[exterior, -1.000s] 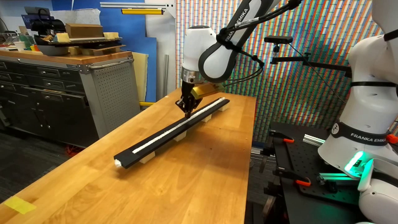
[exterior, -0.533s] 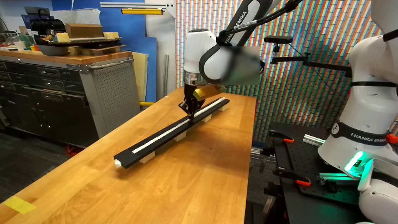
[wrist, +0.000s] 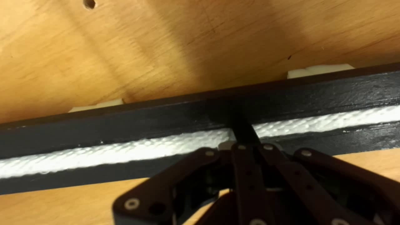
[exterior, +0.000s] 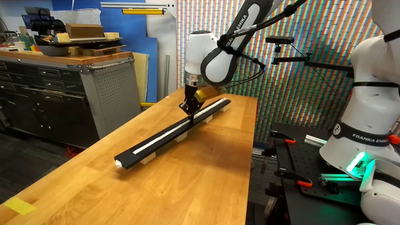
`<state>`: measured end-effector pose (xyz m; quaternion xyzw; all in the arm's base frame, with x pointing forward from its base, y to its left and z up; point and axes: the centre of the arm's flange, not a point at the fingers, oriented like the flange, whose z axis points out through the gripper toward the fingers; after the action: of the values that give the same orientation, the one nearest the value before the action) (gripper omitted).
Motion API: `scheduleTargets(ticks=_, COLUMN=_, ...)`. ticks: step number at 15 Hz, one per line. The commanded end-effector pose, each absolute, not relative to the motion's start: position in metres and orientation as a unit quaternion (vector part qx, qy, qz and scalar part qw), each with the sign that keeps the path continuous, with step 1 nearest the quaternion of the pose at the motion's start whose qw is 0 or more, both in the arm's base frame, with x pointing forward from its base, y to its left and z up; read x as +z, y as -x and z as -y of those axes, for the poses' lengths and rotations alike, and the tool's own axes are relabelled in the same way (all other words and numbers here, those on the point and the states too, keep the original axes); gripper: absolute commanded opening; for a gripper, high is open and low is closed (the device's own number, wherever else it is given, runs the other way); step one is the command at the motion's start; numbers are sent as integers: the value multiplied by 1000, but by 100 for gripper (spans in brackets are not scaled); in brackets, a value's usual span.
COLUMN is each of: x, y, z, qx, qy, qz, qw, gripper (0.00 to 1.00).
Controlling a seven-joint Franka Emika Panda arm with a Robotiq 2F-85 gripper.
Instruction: Pick up the rope and put it in between the black object.
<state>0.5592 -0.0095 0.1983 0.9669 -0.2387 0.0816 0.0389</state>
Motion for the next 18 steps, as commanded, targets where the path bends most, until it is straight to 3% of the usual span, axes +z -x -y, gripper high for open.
scheduleTargets(ticks=1, x=203, y=-560, z=11, qx=100, qy=-970, qz=219, qw=36, gripper=0)
scheduleTargets(ticks=18, x=186, y=-562, z=25, qx=83, qy=-971, qz=219, qw=45, gripper=0)
